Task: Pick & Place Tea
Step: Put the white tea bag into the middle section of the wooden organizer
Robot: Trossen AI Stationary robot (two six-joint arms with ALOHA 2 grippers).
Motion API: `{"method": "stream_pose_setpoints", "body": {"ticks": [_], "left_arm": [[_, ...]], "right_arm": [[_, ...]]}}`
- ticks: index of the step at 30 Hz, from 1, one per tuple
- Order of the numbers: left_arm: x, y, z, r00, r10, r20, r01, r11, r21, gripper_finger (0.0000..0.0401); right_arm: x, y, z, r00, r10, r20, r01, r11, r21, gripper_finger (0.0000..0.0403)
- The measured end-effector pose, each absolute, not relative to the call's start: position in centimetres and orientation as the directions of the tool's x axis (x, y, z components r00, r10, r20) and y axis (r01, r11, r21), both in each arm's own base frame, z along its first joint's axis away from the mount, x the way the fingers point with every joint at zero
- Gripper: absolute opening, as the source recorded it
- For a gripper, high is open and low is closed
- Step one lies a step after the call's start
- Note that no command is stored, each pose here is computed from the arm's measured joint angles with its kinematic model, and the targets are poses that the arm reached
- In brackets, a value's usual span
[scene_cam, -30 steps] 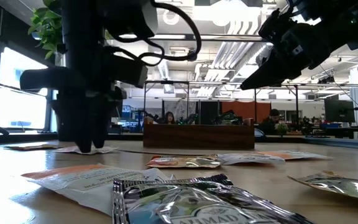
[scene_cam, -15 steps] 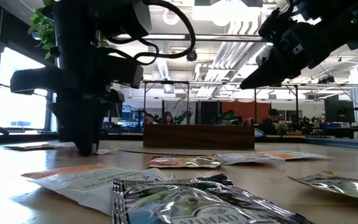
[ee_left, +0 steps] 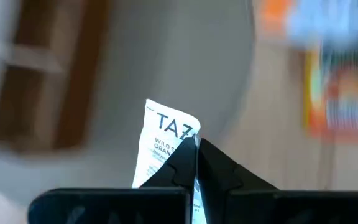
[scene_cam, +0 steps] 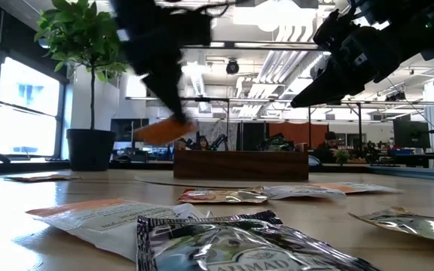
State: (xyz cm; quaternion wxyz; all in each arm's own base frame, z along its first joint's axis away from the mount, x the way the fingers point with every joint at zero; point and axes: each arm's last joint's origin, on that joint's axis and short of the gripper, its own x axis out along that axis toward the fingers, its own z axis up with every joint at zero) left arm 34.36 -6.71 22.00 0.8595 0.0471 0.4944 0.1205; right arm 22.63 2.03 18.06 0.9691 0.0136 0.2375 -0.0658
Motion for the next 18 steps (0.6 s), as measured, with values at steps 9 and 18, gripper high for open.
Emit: {"method": "stream_pose_setpoints", "body": {"ticks": [9, 18], "left_arm": [[33.4, 0.9, 31.2, 0.805, 0.114, -0.582, -0.053, 0.991, 0.120, 0.0001], [32.4, 9.9, 30.1, 0.918, -0.183, -0.352, 0.164, 0.983, -0.083, 0.0001]], "right_arm": [[22.6, 2.0, 18.0, 0.878, -0.121, -0.463, 0.134, 0.991, -0.006, 0.0119], [22.7, 2.0, 18.1, 0.881, -0.129, -0.456, 0.137, 0.990, -0.015, 0.0119]]}}
